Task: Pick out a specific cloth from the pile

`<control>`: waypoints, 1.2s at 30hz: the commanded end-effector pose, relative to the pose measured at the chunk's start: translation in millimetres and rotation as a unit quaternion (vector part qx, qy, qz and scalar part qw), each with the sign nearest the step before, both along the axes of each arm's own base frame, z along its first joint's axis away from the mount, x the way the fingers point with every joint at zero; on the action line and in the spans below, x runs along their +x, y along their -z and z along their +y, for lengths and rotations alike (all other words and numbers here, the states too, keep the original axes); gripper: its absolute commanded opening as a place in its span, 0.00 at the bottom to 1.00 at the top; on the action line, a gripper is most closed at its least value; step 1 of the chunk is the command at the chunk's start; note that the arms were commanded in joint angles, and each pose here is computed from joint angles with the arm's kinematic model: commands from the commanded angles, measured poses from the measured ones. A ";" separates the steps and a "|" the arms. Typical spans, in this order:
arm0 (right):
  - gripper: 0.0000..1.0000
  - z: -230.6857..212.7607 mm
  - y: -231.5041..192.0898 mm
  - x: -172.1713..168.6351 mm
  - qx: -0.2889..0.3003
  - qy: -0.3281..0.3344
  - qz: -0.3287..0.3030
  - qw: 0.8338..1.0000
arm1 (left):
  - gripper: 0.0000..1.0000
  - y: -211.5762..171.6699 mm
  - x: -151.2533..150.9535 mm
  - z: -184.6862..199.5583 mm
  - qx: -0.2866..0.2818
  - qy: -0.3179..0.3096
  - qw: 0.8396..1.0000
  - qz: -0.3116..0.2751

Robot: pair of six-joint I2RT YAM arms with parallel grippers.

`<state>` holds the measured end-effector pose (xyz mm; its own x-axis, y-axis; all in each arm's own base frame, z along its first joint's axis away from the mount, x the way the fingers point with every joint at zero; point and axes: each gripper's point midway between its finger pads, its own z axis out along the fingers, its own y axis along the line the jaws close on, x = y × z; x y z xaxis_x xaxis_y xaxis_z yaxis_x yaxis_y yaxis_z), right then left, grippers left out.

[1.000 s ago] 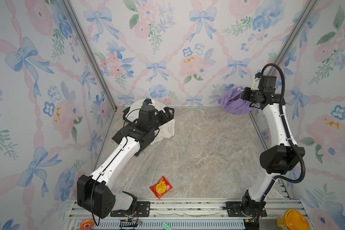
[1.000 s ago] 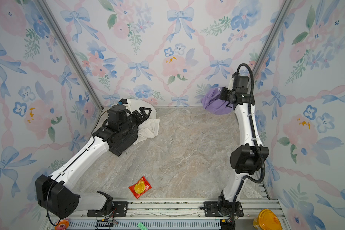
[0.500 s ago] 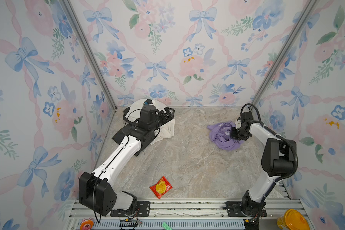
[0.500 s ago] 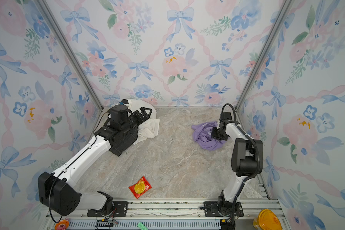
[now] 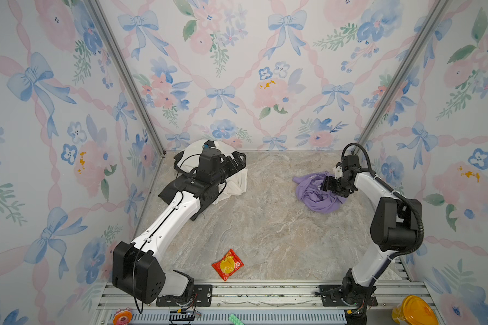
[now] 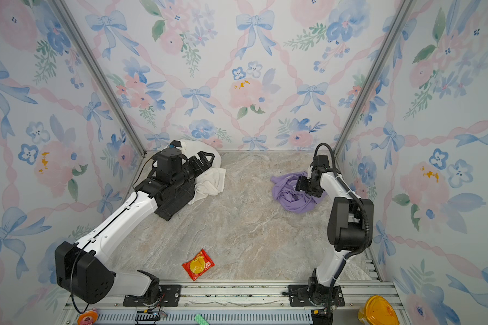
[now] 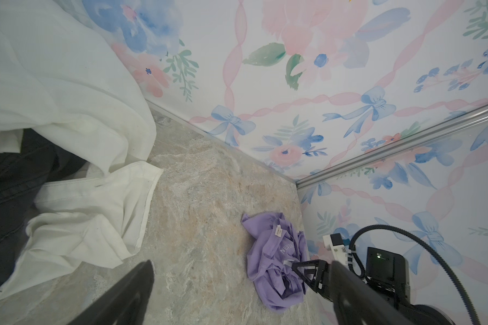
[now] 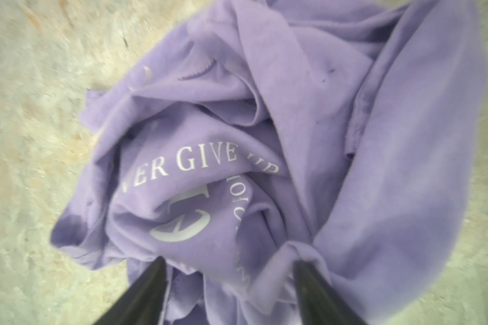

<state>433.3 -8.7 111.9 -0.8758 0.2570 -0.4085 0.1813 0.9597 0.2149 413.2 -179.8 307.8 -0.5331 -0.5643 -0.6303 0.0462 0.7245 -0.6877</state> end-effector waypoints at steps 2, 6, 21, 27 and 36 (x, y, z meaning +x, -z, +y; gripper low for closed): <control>0.97 1.6 -80.9 5.0 -0.003 -0.002 -0.101 0.995 | 0.98 -7.5 -1.5 24.8 0.033 -0.038 0.998 -0.029; 0.97 -1.3 -119.8 -5.8 -0.015 0.004 -0.157 0.987 | 0.98 -3.2 -2.8 42.6 0.059 -0.066 0.995 -0.036; 0.97 -9.2 -175.0 -35.7 -0.071 0.001 -0.326 0.943 | 0.98 -2.3 -34.5 114.1 0.162 -0.198 0.952 -0.171; 0.97 -10.5 -138.6 -46.9 -0.107 -0.015 -0.387 0.916 | 0.98 41.2 -65.6 162.6 0.247 -0.290 0.907 -0.179; 0.97 -16.6 -59.5 -61.6 -0.136 -0.016 -0.372 0.918 | 0.98 110.5 -72.8 172.1 0.368 -0.268 0.875 -0.167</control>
